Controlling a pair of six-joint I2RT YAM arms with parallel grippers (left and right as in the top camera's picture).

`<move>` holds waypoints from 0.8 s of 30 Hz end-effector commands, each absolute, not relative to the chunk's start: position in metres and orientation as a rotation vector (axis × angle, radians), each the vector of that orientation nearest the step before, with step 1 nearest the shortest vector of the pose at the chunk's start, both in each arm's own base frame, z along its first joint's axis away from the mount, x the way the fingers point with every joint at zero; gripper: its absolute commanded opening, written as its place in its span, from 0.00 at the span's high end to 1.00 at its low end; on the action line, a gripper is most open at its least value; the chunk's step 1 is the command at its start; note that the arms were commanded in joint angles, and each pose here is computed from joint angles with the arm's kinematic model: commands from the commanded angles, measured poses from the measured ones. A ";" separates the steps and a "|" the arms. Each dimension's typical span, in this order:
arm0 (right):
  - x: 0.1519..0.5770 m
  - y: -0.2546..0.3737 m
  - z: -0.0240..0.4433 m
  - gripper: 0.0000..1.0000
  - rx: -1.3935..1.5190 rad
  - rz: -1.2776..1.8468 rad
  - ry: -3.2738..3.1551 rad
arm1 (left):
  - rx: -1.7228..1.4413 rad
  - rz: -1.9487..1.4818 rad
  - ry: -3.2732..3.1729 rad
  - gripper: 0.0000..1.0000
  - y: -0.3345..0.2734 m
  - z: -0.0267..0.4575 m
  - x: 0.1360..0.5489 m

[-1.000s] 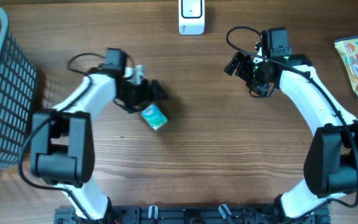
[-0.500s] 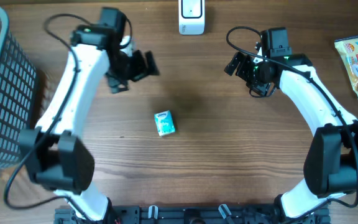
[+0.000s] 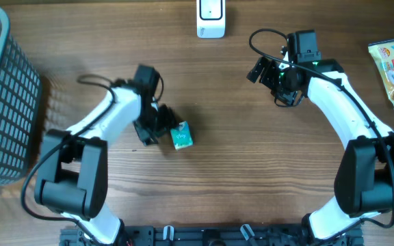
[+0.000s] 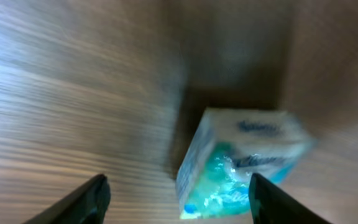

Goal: Scan the item barcode

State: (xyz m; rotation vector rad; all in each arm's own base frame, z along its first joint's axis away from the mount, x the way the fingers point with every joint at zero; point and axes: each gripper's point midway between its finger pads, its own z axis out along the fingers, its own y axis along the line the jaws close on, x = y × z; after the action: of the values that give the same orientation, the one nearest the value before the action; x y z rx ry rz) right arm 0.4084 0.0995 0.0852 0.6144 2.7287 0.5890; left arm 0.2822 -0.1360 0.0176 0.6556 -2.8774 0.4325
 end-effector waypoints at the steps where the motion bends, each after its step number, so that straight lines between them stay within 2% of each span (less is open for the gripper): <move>1: 0.408 0.097 0.077 0.00 0.637 0.562 2.741 | 0.601 0.661 -2.786 0.37 -0.163 0.002 0.264; 4: 0.408 0.097 0.077 0.00 0.636 0.562 2.741 | 0.573 0.690 -2.813 0.39 -0.165 -0.002 0.267; 6: 0.408 0.097 0.077 0.00 0.636 0.562 2.741 | 0.570 0.703 -2.824 0.49 -0.165 -0.002 0.270; 8: 0.408 0.097 0.077 0.00 0.636 0.562 2.741 | 0.567 0.715 -2.834 0.67 -0.166 -0.002 0.273; 10: 0.408 0.097 0.077 0.00 0.636 0.562 2.741 | 0.568 0.722 -2.838 0.96 -0.167 -0.001 0.275; 15: 0.408 0.097 0.077 0.00 0.636 0.562 2.741 | 0.564 0.736 -2.847 0.96 -0.169 0.011 0.280; 18: 0.408 0.097 0.077 0.00 0.636 0.562 2.741 | 0.583 0.692 -2.903 0.96 -0.163 0.042 0.298; 24: 0.408 0.097 0.077 0.00 0.636 0.562 2.741 | 0.742 0.166 -3.160 0.96 -0.113 0.113 0.333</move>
State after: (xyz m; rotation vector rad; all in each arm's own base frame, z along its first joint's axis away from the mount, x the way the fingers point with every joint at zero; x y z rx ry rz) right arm 0.4087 0.0995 0.0853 0.6140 2.7276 0.5889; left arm 0.2939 -0.1433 0.0603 0.6314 -2.8961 0.4346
